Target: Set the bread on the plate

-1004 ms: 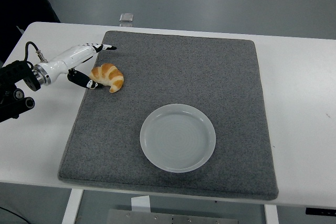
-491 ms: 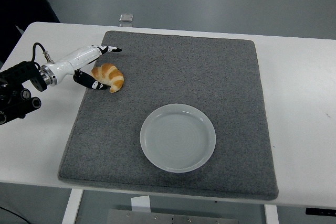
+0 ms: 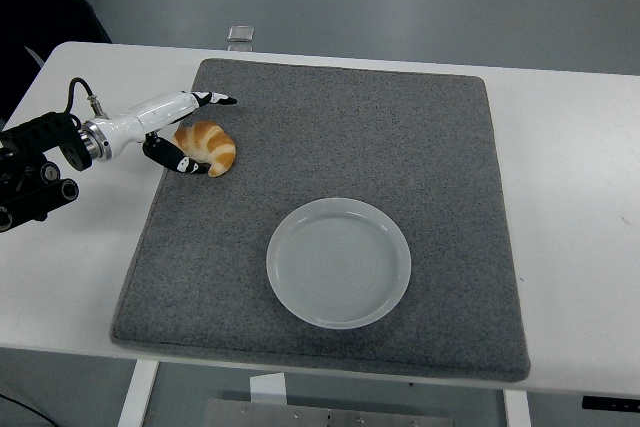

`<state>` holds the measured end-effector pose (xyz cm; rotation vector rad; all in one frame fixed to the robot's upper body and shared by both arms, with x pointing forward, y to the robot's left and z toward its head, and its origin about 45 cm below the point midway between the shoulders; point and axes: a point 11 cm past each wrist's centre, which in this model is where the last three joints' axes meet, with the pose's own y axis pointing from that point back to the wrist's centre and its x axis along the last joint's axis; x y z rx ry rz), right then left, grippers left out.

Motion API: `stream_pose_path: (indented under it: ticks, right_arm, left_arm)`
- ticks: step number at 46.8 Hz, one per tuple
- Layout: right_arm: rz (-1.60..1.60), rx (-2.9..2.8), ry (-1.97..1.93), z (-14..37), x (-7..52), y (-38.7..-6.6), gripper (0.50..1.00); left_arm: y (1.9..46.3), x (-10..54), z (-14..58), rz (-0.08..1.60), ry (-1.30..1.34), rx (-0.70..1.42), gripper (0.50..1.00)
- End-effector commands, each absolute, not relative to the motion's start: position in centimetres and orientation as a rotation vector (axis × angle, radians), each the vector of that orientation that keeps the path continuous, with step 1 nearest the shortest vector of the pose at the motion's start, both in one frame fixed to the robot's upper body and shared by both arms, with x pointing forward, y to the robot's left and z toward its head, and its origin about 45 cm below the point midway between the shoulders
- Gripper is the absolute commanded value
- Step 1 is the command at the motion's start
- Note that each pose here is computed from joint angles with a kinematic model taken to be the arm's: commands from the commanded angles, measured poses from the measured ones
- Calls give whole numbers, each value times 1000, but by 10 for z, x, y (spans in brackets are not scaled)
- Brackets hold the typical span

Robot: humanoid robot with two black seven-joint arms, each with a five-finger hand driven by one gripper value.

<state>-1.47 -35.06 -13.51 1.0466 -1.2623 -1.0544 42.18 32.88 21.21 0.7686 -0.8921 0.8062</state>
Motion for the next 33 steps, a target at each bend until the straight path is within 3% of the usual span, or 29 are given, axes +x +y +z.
stream_pose_path:
  ticks: [1, 15, 19, 28, 33]
  right_arm:
    - [-1055, 1047, -1262, -135, -15, -351, 952]
    - [-1054, 1046, -1263, -135, -15, -351, 952]
    - [-1055, 1047, -1262, -135, -15, -351, 952]
    - [-1055, 1047, -1262, -135, -15, -351, 952]
    - [-1055, 1047, -1262, -135, -15, -351, 952]
  left_arm:
    - [328, 423, 211, 806, -891, 773, 988]
    - [328, 425, 205, 791, -864, 786, 971]
    - [327, 424, 205, 782, -858, 787, 926]
    - [326, 424, 204, 743, -862, 802, 662]
    - [326, 423, 204, 737, -865, 808, 581]
